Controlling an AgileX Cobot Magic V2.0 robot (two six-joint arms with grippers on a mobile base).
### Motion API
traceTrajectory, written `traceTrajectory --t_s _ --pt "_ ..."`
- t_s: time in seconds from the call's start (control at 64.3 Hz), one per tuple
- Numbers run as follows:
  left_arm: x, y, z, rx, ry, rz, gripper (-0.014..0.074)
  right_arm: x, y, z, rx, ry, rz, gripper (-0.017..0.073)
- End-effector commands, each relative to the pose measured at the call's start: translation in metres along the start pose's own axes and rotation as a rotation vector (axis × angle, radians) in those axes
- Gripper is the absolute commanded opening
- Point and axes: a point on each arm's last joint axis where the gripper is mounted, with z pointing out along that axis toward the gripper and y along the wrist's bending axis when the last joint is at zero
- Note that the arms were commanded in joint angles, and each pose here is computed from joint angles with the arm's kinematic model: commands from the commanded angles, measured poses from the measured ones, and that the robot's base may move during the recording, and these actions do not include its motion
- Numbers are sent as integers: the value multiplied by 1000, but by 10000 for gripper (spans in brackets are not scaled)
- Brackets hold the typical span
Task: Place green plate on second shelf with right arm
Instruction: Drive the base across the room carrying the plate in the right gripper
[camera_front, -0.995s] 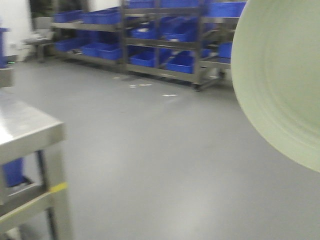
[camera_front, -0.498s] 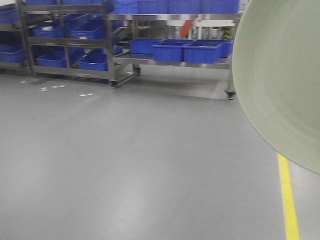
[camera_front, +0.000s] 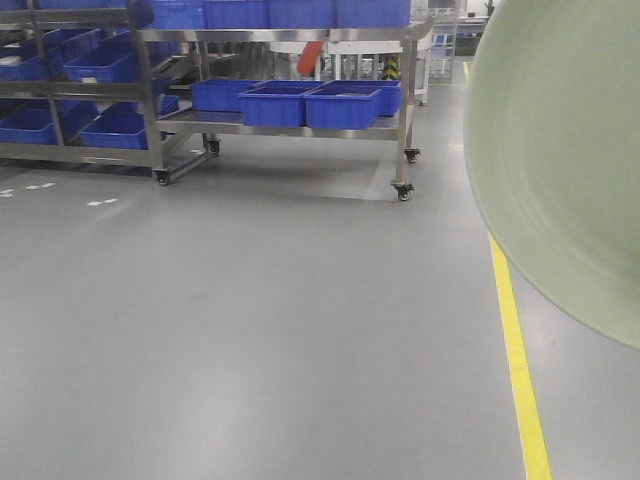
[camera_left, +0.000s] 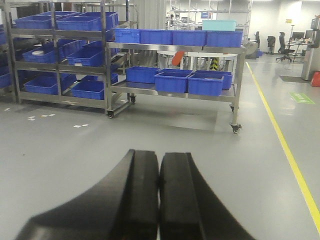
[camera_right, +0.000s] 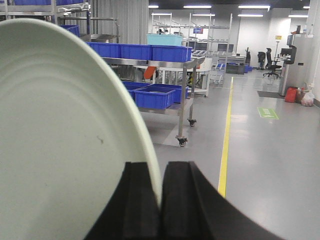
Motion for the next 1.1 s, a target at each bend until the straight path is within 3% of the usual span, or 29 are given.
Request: traceTrajectory --t_s 0.0,1.089 --pt "6 0 0 11 -56 -12 130 -21 0 0 7 -132 8 57" --pt "6 0 0 11 -56 -12 130 -21 0 0 7 -132 8 57"
